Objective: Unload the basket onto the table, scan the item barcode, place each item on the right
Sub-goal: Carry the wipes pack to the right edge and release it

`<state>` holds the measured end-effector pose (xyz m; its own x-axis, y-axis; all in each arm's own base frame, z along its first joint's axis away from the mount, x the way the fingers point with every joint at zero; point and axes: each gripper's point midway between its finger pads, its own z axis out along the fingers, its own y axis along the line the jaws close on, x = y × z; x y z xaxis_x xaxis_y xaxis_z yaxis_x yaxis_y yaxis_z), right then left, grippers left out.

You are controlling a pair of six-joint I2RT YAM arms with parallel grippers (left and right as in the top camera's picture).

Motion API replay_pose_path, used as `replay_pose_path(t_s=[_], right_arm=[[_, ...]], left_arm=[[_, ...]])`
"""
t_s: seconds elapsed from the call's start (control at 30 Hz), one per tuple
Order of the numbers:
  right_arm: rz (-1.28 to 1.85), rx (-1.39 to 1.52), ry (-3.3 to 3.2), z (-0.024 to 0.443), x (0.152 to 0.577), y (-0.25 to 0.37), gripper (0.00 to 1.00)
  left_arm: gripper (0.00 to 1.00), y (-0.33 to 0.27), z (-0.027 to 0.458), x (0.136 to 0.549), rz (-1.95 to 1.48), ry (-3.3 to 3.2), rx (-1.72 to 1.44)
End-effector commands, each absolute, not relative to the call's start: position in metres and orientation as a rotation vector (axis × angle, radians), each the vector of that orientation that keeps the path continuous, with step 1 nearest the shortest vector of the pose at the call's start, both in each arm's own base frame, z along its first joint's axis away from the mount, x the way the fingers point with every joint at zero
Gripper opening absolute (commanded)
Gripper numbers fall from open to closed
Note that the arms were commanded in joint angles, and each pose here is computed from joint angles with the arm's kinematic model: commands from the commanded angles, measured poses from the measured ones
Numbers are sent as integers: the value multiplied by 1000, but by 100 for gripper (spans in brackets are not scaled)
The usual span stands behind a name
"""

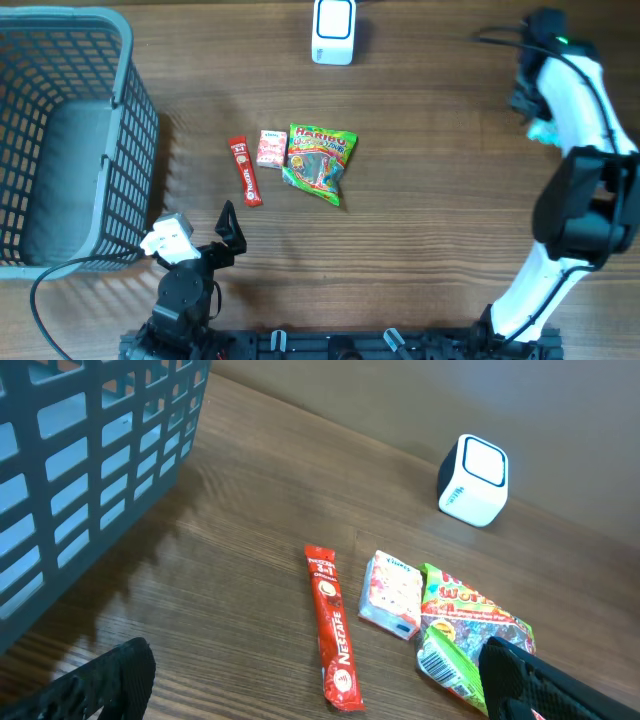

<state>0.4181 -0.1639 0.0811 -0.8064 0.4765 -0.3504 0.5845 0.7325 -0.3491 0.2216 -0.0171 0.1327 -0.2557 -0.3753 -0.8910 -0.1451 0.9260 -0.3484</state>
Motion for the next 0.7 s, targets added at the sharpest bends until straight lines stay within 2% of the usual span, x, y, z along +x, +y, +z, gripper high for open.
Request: replay_pose_path(t_s=[0.0,0.03,0.07,0.13,0.17,0.3,0.5,0.6,0.67], right_arm=[[-462,1049,2686,51,405,-183,4],[-413,1103,2684,46,399,-190,4],[-381,1128,2680,45,398,-192,9],[-324,1127,2671,45,403,-190,89],[-278,1119,2669,45,407,-186,100],[66,1055,2674,67,433,-145,100],[137,824,2663,148,426,-71,100],[308,701,2797,144,410,-10,100],[479,539,2944,127,384,46,100]], left_arm=[[100,-16,132,222,-234,1824,-400],[100,-16,132,222,-234,1824,-400],[100,-16,132,222,-234,1824,-400],[100,-16,132,222,-234,1824,-400],[100,-16,132,222,-234,1824,-400],[100,-16,132,222,-234,1824,-400],[100,-16,132,222,-234,1824,-400],[100,-16,132,222,-234,1824,-400],[100,-16,132,222,-234,1824,-400]])
